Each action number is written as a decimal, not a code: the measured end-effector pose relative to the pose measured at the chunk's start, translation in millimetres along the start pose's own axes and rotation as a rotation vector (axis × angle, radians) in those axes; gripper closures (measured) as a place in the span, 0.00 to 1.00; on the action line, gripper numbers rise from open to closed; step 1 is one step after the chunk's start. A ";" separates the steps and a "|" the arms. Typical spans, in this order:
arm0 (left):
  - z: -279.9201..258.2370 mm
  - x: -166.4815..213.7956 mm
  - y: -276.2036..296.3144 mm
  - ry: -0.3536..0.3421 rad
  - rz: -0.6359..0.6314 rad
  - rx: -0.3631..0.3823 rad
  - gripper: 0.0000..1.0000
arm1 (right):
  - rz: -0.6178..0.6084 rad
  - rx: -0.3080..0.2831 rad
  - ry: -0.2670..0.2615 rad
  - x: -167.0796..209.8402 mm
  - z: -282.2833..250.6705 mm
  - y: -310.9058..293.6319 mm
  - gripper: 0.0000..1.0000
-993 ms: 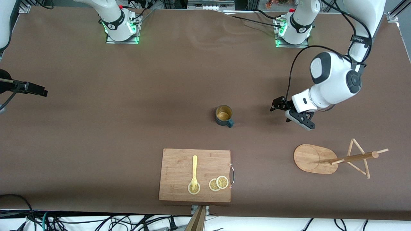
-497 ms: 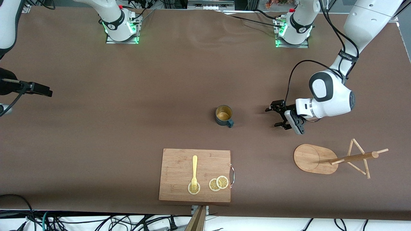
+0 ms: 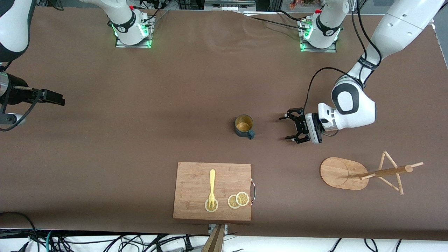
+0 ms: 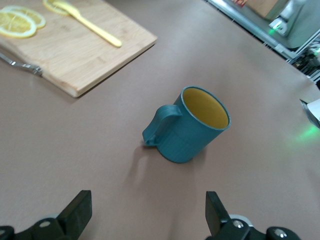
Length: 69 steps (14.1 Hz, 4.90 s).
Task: Pass cup and hang on rack
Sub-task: 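Lower the left gripper toward the teal mug's handle, then close the left gripper on the mug handle, then lift the teal mug with the left gripper toward the wooden rack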
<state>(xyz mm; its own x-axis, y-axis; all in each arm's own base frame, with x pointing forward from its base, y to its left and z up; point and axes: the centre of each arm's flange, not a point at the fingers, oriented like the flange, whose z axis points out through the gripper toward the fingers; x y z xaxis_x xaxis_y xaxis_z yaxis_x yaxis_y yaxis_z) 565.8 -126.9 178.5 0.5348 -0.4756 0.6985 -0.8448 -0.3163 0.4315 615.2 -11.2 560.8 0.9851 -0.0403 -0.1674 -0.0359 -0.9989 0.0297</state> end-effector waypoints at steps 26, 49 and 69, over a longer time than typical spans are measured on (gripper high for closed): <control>149.5 -19.4 -30.4 0.391 0.540 -0.131 0.00 | -0.054 0.094 0.095 -56.3 18.8 1.1 0.00; 154.8 -40.8 -23.8 0.436 0.622 -0.193 0.68 | -0.055 0.095 0.077 -58.1 20.5 1.0 0.00; -81.6 -84.1 17.7 0.370 0.582 -0.115 0.79 | -0.059 0.094 0.070 -58.7 21.6 -0.9 0.00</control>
<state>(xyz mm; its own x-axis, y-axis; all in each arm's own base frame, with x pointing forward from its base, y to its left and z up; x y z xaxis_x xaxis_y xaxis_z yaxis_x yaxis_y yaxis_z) 504.6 -25.5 174.0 -0.0280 -0.2236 0.9743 -0.9996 0.0035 -0.0280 553.7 -8.4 549.2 0.9951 0.0167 -0.0970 0.0098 -0.9974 -0.0715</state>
